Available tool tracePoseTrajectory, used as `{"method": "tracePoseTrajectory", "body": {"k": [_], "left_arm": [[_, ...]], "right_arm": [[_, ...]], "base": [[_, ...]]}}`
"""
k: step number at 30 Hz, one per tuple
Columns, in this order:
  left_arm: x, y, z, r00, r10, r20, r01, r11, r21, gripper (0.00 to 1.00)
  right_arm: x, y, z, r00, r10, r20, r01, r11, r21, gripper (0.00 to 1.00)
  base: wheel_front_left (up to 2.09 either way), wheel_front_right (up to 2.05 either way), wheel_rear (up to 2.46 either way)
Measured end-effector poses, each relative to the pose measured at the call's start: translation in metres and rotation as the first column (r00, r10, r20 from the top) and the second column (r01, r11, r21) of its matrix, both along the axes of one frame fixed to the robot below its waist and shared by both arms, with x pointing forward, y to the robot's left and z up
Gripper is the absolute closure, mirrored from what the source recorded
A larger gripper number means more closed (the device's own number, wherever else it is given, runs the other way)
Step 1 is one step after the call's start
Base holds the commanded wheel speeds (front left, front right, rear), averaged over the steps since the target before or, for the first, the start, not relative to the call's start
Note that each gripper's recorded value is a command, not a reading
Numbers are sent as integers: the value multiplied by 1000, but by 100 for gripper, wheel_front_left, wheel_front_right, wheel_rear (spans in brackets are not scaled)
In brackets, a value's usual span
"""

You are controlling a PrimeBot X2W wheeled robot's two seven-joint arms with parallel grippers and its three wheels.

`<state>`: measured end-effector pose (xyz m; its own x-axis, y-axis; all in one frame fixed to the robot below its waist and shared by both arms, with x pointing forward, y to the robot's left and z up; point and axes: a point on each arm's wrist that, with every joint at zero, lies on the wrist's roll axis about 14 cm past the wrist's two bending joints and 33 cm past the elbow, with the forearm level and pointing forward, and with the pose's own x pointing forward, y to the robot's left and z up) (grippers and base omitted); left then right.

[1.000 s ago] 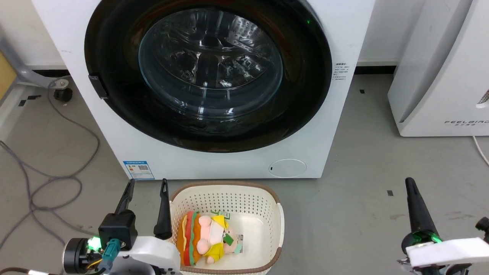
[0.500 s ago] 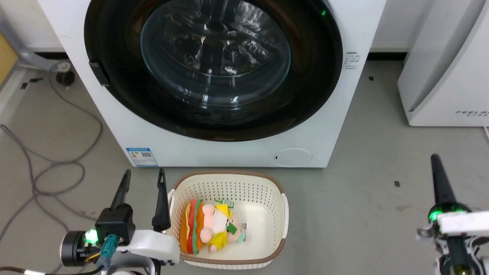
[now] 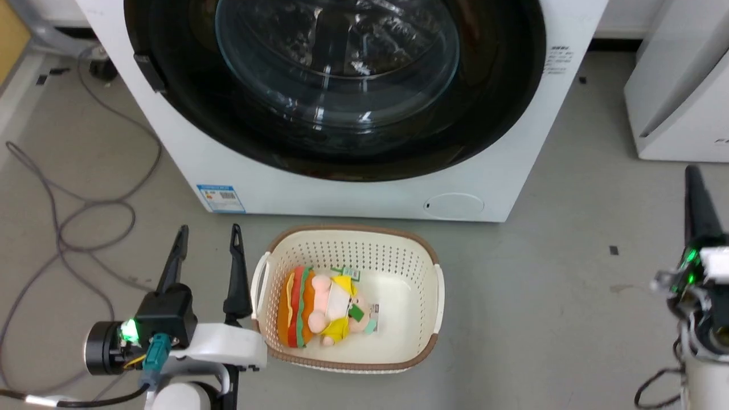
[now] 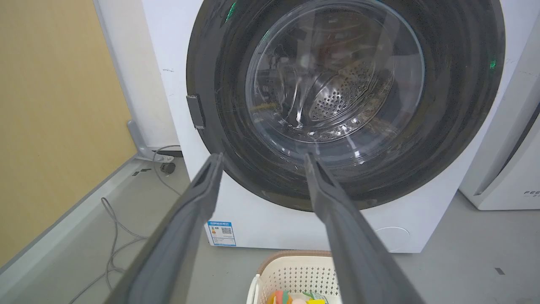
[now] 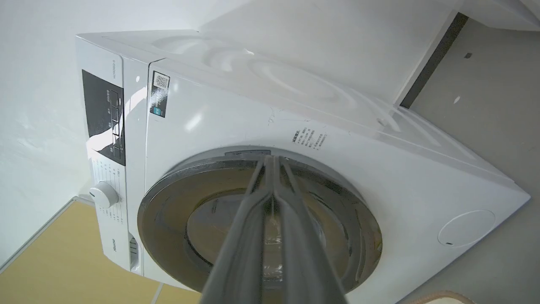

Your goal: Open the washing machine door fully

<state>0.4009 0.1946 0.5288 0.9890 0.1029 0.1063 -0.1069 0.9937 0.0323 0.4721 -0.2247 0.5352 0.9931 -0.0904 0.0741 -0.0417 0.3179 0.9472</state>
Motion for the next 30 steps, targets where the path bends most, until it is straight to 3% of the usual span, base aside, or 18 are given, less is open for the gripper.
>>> {"method": "tracePoseTrajectory", "body": {"k": [15, 30], "left_arm": [[26, 9, -12, 999, 32, -3, -32, 999, 7, 0], [42, 17, -27, 998, 66, -13, -66, 998, 12, 0]], "right_arm": [[87, -3, 14, 999, 39, 31, -41, 997, 71, 100], [161, 41, 13, 983, 184, 17, -184, 978, 94, 100]], "base": [[0, 0, 0], [0, 0, 0]]}}
